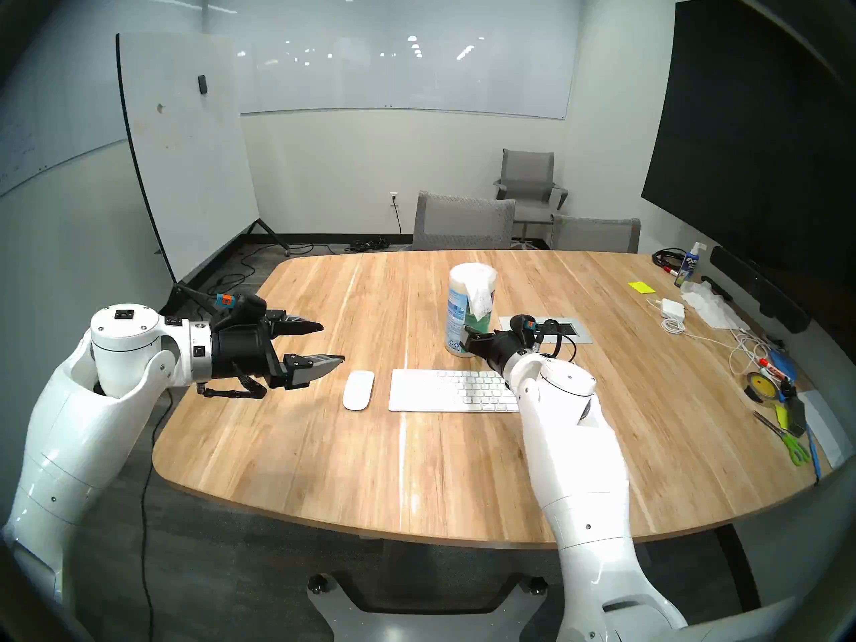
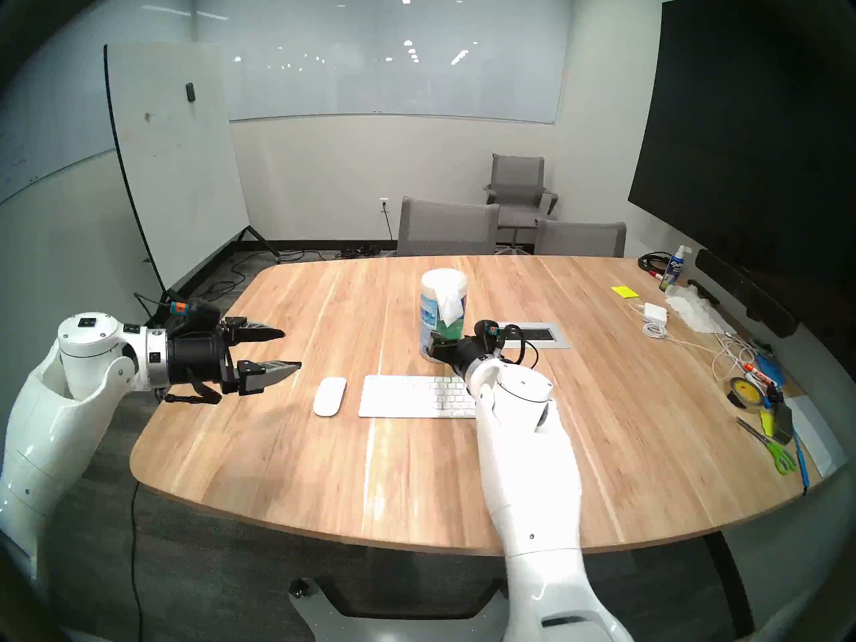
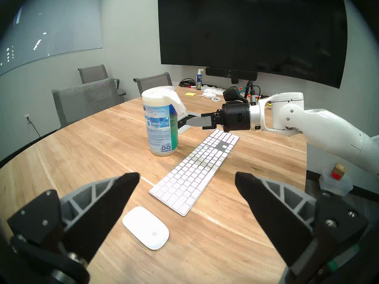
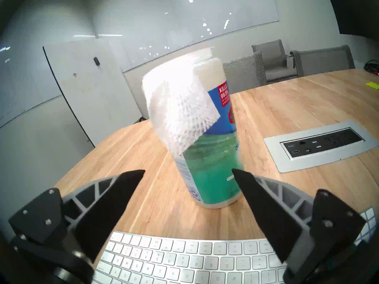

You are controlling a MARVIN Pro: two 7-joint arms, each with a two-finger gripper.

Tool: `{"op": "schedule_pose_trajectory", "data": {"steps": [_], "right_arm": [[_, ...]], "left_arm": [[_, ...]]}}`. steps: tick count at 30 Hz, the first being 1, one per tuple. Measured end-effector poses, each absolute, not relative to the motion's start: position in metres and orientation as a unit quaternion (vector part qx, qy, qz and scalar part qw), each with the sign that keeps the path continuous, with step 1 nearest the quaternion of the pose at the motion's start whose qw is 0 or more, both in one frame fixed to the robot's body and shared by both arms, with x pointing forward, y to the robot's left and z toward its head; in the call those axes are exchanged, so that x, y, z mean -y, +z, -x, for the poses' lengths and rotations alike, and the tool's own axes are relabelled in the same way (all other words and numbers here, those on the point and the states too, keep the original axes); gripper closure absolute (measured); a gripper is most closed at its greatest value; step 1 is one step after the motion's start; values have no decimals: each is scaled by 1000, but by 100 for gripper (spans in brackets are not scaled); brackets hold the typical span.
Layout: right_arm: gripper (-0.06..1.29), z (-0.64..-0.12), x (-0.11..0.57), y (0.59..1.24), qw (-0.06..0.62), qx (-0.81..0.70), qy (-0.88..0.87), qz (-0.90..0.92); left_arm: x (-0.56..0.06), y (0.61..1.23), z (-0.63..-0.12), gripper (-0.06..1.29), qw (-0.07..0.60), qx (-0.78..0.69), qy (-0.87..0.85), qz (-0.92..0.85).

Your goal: Wipe the keyboards and mice with a disinfecting wipe, then set the wipe down

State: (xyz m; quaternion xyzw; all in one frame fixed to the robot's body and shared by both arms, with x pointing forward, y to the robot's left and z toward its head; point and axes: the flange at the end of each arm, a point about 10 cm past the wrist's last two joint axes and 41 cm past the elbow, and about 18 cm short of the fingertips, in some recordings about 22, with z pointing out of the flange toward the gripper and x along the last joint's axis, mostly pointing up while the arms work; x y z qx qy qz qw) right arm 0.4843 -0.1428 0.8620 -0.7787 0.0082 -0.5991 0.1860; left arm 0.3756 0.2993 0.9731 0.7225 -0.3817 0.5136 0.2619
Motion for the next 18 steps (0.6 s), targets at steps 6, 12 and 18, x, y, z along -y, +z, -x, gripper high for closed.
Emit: {"op": "schedule_pose_trajectory", "data": {"steps": [6,12,18], "right_arm": [[0,-485,143,863,188,-12,-600,777],[2,-485,142,864,191,-14,-602,776],[30,-485,142,864,192,-15,-603,774]], "left_arm": [[-299,973,-376,-4,262,382,514,-722],[-299,973,-376,-4,262,382,514,-722],[-299,973,-376,-4,262,382,514,-722]]}}
